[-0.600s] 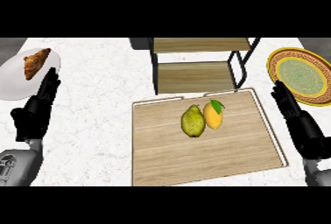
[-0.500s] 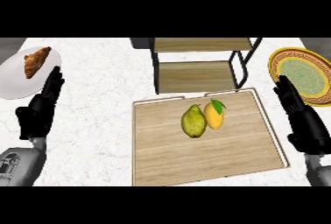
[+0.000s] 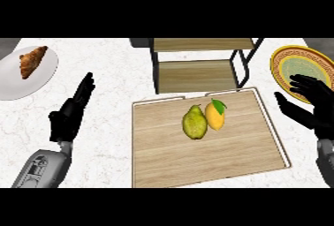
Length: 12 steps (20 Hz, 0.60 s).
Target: Pick the lemon from the tray and place it in the tiered shelf
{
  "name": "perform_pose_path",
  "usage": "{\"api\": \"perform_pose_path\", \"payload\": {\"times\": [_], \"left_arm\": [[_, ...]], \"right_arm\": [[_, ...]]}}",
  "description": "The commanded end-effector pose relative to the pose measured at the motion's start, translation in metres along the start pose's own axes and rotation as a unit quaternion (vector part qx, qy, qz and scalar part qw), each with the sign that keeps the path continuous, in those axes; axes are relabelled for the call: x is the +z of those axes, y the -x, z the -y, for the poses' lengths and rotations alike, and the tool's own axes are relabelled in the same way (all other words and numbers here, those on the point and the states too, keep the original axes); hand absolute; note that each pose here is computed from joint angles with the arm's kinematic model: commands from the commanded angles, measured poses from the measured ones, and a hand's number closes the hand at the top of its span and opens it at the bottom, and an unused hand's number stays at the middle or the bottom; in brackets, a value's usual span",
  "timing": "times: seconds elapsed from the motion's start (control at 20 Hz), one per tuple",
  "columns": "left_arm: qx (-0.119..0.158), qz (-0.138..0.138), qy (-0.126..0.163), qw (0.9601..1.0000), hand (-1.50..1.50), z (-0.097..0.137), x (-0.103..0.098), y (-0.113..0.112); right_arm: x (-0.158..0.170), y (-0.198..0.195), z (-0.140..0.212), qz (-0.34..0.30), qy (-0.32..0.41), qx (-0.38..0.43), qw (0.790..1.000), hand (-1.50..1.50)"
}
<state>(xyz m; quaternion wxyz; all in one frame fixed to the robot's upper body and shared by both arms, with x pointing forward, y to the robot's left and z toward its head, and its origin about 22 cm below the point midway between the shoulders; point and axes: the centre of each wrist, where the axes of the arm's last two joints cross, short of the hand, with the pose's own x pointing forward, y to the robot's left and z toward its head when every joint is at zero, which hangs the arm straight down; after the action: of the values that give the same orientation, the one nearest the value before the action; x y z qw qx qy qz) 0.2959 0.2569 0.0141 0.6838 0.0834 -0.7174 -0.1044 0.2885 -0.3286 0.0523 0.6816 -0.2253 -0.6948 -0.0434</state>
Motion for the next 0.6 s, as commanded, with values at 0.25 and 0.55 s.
{"api": "perform_pose_path", "payload": {"times": [0.25, 0.55], "left_arm": [[0.014, -0.015, 0.027, 0.9994, 0.00, 0.025, 0.014, -0.007], [0.014, -0.014, 0.027, 0.9994, 0.00, 0.030, 0.010, -0.006]], "right_arm": [[0.043, 0.051, -0.042, 0.047, 0.214, -0.033, 0.975, -1.50], [0.037, 0.017, -0.008, 0.034, 0.018, 0.011, 0.999, -1.50]]}}
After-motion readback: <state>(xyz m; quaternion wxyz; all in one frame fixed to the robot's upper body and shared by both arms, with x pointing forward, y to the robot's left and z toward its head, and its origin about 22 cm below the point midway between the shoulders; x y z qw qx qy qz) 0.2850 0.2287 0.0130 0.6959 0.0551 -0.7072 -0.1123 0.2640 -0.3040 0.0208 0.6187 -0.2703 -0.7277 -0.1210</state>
